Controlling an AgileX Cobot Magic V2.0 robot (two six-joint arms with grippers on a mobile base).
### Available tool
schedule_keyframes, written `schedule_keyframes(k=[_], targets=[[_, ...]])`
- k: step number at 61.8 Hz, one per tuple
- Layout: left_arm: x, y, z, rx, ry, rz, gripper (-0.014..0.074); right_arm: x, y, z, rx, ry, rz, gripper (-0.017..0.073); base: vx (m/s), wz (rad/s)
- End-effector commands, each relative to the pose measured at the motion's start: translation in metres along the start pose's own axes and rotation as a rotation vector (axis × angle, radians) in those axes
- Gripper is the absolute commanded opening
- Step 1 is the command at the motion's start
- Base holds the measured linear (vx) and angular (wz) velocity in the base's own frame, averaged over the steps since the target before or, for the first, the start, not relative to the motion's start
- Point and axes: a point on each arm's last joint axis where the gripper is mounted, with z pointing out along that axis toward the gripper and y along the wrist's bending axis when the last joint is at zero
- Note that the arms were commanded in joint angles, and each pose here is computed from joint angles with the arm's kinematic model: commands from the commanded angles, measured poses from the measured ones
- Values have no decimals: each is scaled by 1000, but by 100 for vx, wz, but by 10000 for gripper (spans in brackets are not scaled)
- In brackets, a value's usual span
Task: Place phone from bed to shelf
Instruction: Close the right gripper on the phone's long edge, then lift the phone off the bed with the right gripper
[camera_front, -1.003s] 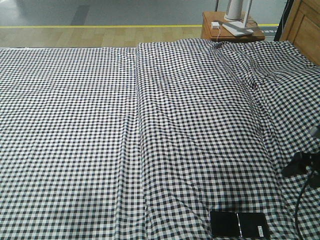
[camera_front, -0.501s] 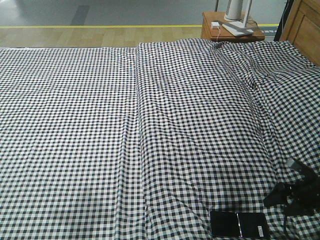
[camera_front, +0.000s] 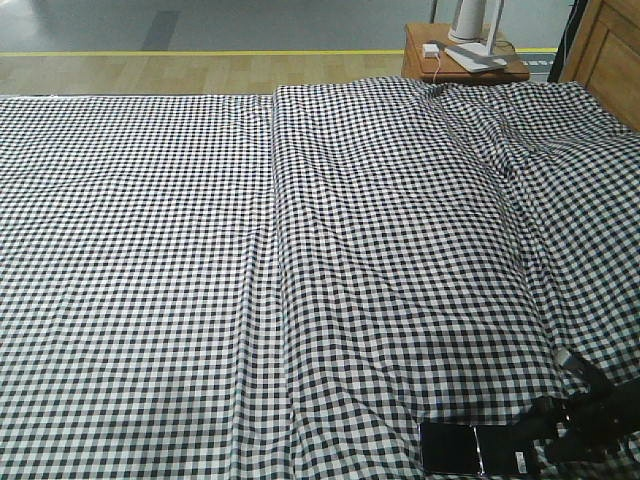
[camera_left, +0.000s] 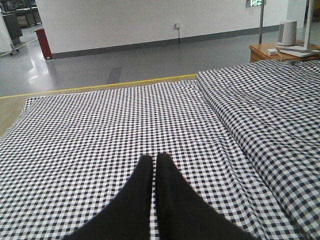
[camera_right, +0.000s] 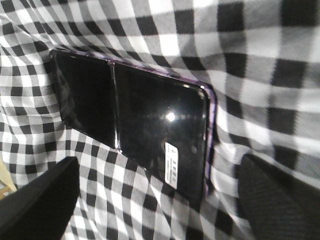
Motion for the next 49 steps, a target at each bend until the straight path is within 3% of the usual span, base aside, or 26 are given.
schedule_keyframes(k=[1, 19, 42, 49], targets=[[-14, 2, -3, -10, -107, -14, 1, -10, 11, -14, -55, -62, -42, 596, 0, 0], [-14, 2, -3, -10, -107, -14, 1, -7, 8, 7, -167, -107, -34, 594, 0, 0], [-14, 2, -3, -10, -107, -14, 1, -4, 9, 29, -334, -180, 18, 594, 0, 0], [-14, 2, -3, -10, -107, -14, 1, -4, 10, 29, -345, -184, 19, 588, 0, 0]])
